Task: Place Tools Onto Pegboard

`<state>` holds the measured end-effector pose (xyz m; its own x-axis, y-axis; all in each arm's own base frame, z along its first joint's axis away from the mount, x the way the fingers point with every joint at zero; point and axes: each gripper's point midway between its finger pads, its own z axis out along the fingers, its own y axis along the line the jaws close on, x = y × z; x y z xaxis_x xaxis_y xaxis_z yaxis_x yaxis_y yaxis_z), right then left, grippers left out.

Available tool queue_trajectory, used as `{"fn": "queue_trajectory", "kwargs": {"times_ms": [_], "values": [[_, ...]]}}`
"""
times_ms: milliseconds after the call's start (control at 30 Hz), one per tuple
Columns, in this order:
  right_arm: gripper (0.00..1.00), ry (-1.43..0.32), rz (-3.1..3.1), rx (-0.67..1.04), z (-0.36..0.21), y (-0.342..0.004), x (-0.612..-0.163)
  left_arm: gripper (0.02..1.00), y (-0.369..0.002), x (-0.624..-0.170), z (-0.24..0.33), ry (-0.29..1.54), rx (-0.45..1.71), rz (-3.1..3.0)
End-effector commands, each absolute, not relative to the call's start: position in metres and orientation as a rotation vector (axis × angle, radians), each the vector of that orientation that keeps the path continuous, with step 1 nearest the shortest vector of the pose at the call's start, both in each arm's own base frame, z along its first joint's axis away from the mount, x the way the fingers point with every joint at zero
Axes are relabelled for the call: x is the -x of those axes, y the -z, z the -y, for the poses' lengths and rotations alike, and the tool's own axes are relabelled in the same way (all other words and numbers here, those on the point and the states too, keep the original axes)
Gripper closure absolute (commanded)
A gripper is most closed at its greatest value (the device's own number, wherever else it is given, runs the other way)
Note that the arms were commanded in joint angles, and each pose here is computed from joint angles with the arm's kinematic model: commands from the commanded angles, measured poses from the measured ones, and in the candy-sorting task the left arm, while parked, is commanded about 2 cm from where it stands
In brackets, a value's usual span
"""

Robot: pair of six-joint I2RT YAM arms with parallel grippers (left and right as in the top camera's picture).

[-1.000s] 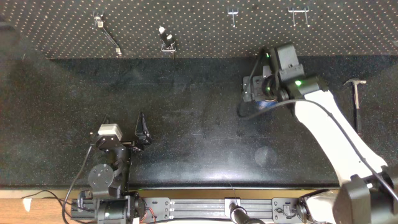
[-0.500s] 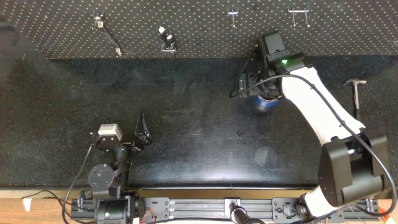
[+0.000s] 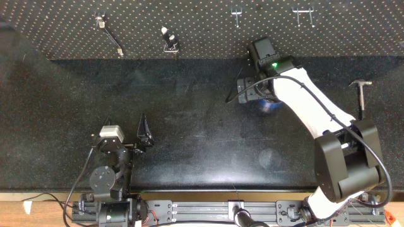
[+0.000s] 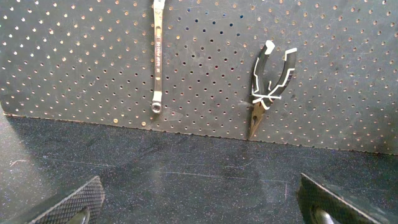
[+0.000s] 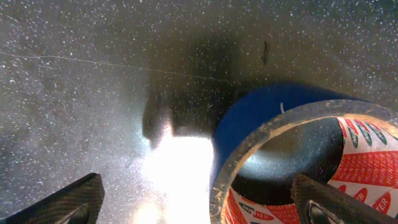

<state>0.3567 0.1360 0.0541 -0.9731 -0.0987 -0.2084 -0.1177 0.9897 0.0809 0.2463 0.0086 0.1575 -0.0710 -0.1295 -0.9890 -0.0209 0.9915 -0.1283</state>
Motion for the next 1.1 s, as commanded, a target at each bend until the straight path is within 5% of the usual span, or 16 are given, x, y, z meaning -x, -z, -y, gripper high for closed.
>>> {"fn": "queue_trajectory", "kwargs": {"times_ms": [33, 167, 300, 467, 767, 1100], "values": [[0.362, -0.074, -2.922, 0.150, -0.132, -0.051, -0.363, 0.023, -0.157, -0.246, -0.006, 0.090, 0.096, -1.642], [0.803, -0.073, -2.925, 0.150, -0.132, -0.050, -0.363, 0.023, -0.157, -0.246, -0.006, 0.090, 0.096, -1.642], [0.919, -0.075, -2.918, 0.155, -0.133, -0.050, -0.365, 0.023, -0.157, -0.246, -0.006, 0.090, 0.096, -1.642], [0.921, -0.104, -2.854, 0.154, -0.136, -0.069, -0.371, 0.023, -0.157, -0.246, -0.006, 0.090, 0.096, -1.642], [0.925, -0.301, -2.350, 0.172, -0.154, -0.219, -0.370, 0.023, -0.157, -0.246, -0.006, 0.090, 0.096, -1.642], [0.925, -0.327, -2.090, 0.245, -0.185, -0.276, -0.375, 0.023, -0.157, -0.246, -0.006, 0.090, 0.096, -1.642]]}}
